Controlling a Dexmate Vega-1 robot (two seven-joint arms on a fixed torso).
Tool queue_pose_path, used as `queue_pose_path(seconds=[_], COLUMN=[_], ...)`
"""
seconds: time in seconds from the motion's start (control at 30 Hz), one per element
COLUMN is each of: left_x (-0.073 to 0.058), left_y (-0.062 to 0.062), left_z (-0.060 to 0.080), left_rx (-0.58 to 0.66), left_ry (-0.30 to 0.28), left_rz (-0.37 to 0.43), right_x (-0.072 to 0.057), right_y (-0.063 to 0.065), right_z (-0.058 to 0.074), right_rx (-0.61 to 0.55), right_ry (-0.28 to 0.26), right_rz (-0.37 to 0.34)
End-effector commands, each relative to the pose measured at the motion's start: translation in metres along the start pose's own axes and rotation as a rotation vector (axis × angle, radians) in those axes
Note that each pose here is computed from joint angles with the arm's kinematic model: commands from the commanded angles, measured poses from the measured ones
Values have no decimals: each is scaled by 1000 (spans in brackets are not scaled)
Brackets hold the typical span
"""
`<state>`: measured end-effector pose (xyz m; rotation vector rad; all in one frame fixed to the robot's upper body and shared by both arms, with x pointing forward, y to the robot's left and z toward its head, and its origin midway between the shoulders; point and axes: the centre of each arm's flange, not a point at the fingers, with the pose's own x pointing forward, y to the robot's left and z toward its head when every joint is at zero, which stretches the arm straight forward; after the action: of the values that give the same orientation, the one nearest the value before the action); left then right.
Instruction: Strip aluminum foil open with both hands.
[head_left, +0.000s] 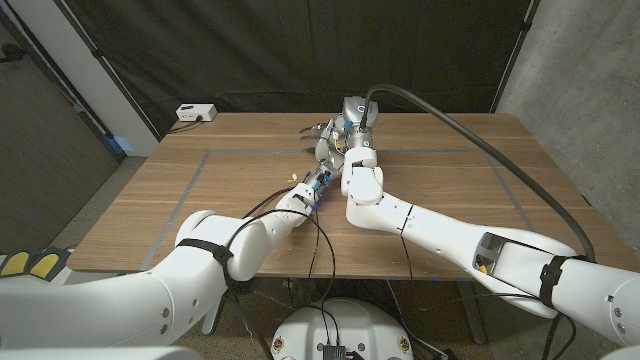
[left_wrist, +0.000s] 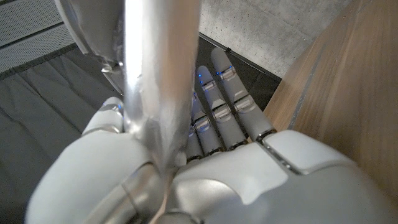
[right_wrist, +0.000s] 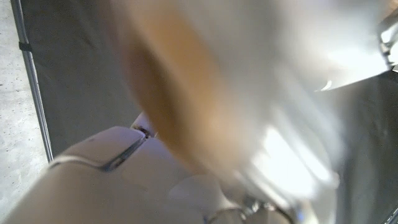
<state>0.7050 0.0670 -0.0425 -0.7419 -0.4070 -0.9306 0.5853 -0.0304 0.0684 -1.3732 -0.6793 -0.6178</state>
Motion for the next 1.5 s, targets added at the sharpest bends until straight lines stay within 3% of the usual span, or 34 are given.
queue_pose_path(seconds=[0.03,0.23,0.47,0.53,0.57,0.73,0.83,1.2,1.37,1.5], left_x=[-6,-12,-12,-10,-10,-6,-5,-7,-6,-3], left_y=[0,3,6,9,9,17,20,22,22,21], left_z=[21,33,53,62,62,77,79,71,71,73], left_rx=[186,330,500,582,584,661,686,667,662,661], left_ry=[-26,1,51,101,99,210,247,275,277,277], left_rz=[14,66,51,15,10,-29,-28,-21,-18,-15], right_x=[-1,-2,-2,-2,-2,0,1,9,13,15], right_y=[1,1,0,0,0,0,1,7,11,9], right_z=[-1,-1,-2,-3,-3,-9,-11,-27,-44,-45], right_rx=[16,28,48,68,68,119,134,319,522,521], right_ry=[0,8,14,20,19,50,65,111,56,-3], right_rz=[15,15,26,35,35,46,39,66,127,180])
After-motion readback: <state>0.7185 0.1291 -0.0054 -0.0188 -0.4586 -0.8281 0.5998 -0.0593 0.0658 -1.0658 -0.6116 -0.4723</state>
